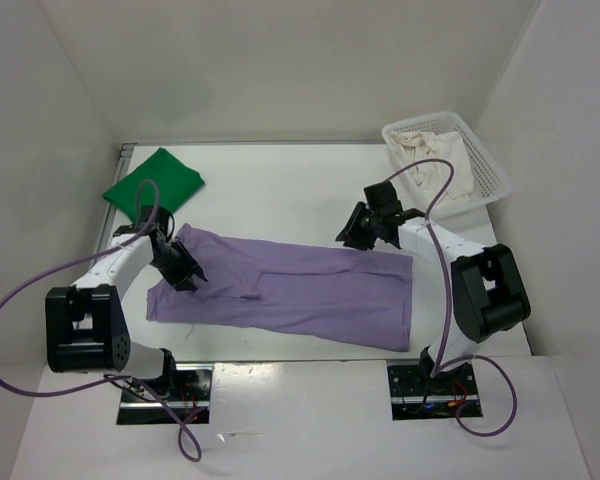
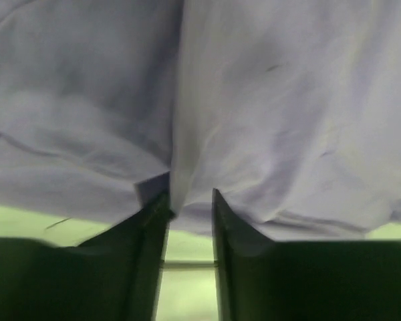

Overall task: Fold and stack the t-shirts
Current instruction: Fold the other side of the tshirt into a rectangle

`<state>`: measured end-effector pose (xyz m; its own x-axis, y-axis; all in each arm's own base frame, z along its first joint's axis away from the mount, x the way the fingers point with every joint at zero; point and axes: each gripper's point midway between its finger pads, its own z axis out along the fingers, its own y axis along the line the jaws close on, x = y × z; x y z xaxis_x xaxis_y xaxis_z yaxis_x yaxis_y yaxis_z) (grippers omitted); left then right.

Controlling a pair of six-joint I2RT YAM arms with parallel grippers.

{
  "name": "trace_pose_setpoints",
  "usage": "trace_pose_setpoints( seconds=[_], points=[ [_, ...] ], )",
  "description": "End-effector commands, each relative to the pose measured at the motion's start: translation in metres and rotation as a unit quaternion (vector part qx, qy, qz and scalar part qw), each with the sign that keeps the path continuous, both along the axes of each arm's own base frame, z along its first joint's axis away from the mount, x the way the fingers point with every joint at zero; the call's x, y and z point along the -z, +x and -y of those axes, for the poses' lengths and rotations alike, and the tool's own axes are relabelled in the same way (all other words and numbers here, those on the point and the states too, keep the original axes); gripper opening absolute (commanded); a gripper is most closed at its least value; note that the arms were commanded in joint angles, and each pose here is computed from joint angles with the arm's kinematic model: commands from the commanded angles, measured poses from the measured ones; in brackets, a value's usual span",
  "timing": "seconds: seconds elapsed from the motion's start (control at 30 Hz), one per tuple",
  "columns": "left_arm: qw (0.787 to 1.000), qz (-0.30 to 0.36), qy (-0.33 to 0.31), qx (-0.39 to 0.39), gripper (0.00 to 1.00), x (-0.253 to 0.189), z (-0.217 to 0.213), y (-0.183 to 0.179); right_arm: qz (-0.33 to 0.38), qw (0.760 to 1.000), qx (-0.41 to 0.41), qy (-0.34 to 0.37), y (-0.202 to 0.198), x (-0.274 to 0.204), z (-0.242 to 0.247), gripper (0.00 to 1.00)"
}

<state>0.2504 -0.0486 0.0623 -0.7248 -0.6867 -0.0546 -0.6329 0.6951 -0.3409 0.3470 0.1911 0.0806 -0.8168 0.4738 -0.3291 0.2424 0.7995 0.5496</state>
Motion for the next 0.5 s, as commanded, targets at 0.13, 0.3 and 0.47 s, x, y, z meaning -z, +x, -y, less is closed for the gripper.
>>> trace_pose_setpoints(
  seconds=[0.13, 0.3, 0.47],
  points=[
    [0.999, -0.021, 0.048, -0.001, 0.53, -0.024, -0.030, 0.019, 0.017, 1.000, -0.019, -0.011, 0.011, -0.002, -0.005, 0.35],
    [0.998, -0.001, 0.062, 0.001, 0.61, -0.022, -0.036, 0.039, 0.004, 0.999, -0.032, -0.018, 0.008, 0.006, -0.012, 0.35],
    [0.998, 0.011, 0.053, 0.010, 0.61, -0.006, -0.032, 0.039, -0.004, 0.999, -0.041, -0.024, 0.004, 0.009, -0.014, 0.35]
  ],
)
